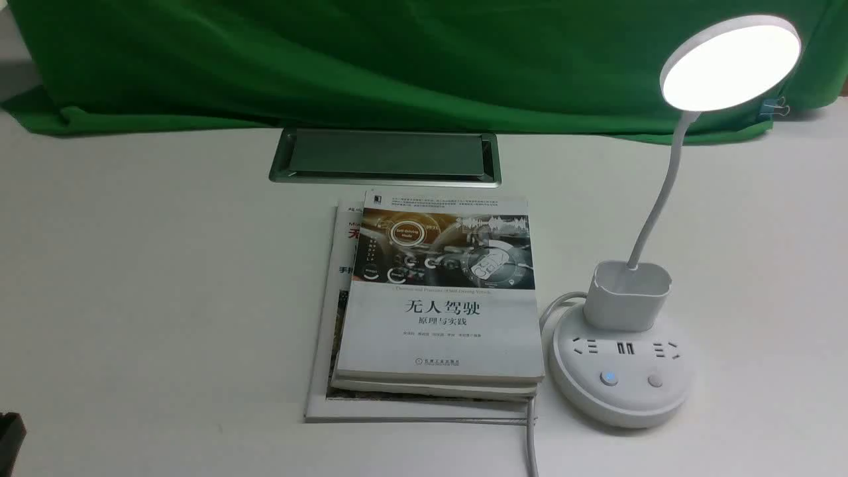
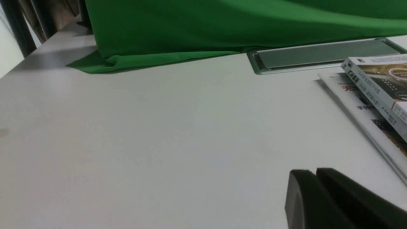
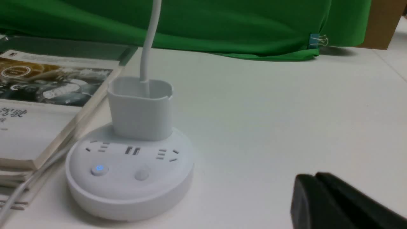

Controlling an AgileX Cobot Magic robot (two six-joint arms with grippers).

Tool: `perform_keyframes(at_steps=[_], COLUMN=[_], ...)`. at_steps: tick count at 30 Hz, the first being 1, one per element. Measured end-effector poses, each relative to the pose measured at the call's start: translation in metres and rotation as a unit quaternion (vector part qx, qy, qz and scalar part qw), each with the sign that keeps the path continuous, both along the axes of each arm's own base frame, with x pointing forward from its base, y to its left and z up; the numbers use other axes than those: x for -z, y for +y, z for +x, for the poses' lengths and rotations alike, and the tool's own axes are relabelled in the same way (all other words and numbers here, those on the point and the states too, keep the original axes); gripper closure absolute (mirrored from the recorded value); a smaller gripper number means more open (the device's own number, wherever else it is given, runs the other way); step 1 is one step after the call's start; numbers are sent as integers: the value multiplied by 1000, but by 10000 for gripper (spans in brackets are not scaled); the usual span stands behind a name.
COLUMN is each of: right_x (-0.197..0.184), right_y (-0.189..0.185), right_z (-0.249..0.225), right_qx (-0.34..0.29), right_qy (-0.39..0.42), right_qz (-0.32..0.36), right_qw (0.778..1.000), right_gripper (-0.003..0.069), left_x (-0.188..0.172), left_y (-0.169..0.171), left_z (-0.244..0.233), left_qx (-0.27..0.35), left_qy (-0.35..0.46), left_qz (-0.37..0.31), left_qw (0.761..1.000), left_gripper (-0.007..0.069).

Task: Turn off the desk lamp on the white desktop by hand.
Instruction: 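Press the power button on the lamp base to turn the lamp off with the right gripper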

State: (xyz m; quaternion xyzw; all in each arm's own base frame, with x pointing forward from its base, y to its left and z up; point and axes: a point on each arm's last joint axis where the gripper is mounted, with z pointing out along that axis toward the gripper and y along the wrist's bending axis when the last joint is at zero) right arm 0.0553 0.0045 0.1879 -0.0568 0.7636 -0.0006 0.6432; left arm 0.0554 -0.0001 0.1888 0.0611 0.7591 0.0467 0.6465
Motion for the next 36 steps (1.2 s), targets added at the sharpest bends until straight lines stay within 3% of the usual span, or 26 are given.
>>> perform_keyframes(at_steps=[29,31,36], right_x=[0,-2,-16], right_y=[0,0,0], right_z=[0,0,1], right_qx=[0,2,19], right_qy=[0,-10,-71], right_qz=[0,22,209], right_qw=[1000,1000,975], right_gripper=[603,603,603], left_x=[0,0,0], left_y=[0,0,0], left_z=[0,0,0], left_qx=[0,0,0], left_qy=[0,0,0], left_qz=[0,0,0], left_qw=[1000,1000,1000], left_gripper=[606,606,606])
